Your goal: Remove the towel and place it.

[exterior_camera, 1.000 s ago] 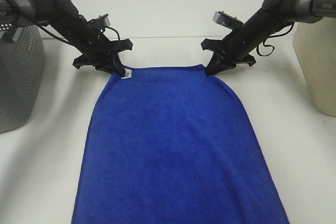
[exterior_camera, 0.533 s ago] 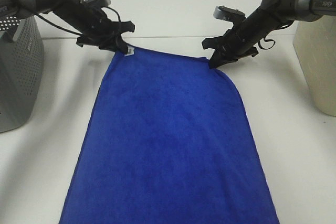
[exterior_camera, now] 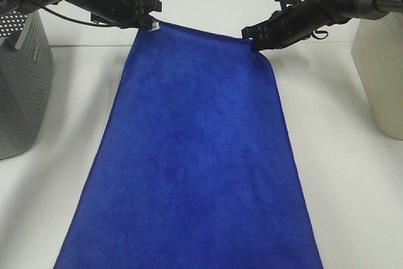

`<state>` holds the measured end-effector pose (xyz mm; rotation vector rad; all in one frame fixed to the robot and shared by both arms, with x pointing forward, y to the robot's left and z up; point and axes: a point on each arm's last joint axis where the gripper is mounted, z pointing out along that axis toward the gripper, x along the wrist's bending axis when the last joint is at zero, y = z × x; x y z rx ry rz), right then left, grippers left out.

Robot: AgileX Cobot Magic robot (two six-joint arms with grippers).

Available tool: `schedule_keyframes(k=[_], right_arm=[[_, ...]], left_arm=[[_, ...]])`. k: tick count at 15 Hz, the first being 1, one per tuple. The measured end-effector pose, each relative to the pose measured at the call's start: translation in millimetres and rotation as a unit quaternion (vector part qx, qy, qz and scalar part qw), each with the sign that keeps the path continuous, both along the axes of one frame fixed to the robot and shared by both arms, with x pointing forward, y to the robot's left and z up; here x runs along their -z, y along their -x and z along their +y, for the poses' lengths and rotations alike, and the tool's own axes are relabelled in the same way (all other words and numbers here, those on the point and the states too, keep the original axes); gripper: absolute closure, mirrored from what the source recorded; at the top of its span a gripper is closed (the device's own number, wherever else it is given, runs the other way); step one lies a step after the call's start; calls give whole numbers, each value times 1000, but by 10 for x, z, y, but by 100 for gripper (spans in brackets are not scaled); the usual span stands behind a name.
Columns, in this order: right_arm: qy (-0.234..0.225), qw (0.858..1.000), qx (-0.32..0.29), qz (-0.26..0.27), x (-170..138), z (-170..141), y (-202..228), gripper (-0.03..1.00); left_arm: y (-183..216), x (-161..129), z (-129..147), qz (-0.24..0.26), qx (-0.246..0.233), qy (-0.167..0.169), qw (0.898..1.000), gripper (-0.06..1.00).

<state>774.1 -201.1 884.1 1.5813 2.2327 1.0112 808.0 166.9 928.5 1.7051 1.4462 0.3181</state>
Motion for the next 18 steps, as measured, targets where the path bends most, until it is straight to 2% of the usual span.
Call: schedule_keyframes(k=[3, 7, 11, 13, 14, 18], right_arm=[[0, 999, 11, -44, -46, -12, -65, 95], [8, 996, 11, -92, -49, -14, -128, 95], [-1, 992, -20, -126, -26, 46, -255, 95], [-5, 991, -28, -130, 16, 59, -291, 95], [2, 991, -38, -129, 133, 64, -295, 95], [0, 990, -51, -135, 306, 80, -298, 95]], left_arm=[[-47, 53, 6, -23, -15, 1, 1000, 94], [-120, 226, -6, -67, -30, -18, 997, 94], [-155, 198, 29, -98, -36, -33, 994, 94], [-168, 196, 53, -109, -37, -47, 992, 94], [-169, 214, 52, -112, -33, -57, 992, 94], [-180, 453, 63, -102, -35, -67, 992, 94]])
